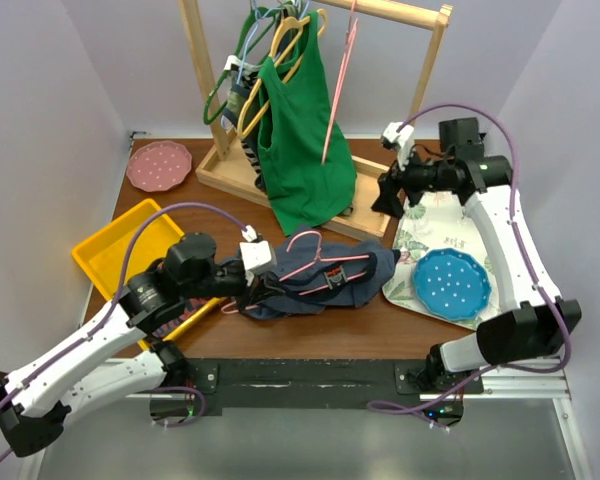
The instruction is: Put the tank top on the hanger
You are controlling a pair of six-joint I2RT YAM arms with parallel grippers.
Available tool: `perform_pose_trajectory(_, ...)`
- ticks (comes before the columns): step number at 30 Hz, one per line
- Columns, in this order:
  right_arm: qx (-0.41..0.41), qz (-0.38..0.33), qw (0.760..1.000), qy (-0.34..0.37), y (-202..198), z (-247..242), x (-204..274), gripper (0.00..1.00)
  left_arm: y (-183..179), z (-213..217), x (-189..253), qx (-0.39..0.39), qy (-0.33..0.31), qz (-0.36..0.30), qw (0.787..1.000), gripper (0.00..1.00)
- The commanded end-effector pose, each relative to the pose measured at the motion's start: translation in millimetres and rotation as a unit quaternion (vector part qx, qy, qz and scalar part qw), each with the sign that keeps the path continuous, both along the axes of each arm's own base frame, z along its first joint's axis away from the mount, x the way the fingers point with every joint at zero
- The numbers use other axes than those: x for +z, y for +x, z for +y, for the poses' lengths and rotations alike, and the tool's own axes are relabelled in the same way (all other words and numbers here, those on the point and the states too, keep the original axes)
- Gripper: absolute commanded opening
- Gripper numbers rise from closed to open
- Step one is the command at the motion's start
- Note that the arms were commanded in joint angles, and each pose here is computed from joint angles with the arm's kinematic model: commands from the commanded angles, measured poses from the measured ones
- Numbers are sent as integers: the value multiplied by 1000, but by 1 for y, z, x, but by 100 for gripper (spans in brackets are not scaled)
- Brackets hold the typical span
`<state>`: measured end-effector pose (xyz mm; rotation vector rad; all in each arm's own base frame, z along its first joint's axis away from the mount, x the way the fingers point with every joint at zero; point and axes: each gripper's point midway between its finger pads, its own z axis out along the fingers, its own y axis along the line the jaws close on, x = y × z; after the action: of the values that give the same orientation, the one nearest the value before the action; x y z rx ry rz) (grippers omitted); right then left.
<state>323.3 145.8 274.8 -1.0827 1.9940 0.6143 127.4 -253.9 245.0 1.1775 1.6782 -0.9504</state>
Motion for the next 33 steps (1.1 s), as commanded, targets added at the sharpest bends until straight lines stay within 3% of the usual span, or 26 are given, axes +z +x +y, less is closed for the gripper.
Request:
perform_pose_trajectory(1,-6,-138,989,-57,-13,-28,68,82,11,7,34,18,-39,-67,997,0)
perform_pose_trajectory(7,195,-91,975,-53,-91,-9,38,80,24,16,31,30,-28,-76,996,0)
perform_pose_trajectory(14,262,-32,961,-76,-129,5,-2,79,29,15,39,20,-29,-78,996,0)
perform_pose_trajectory(21,281,3,957,-76,-123,14,-19,76,23,13,49,-2,-43,-97,994,0)
perform_pose_trajectory(24,299,18,952,-60,-130,23,-24,66,25,14,55,5,-47,-106,993,0)
perform_pose_trajectory(26,311,24,949,-51,-137,29,-25,44,26,14,57,6,-51,-110,993,0)
perform_pose_trajectory(27,312,28,948,-48,-139,31,-25,41,26,13,57,6,-53,-110,993,0)
perform_pose_trajectory(33,328,29,944,-15,-149,44,-15,37,31,4,54,-5,-59,-105,993,0)
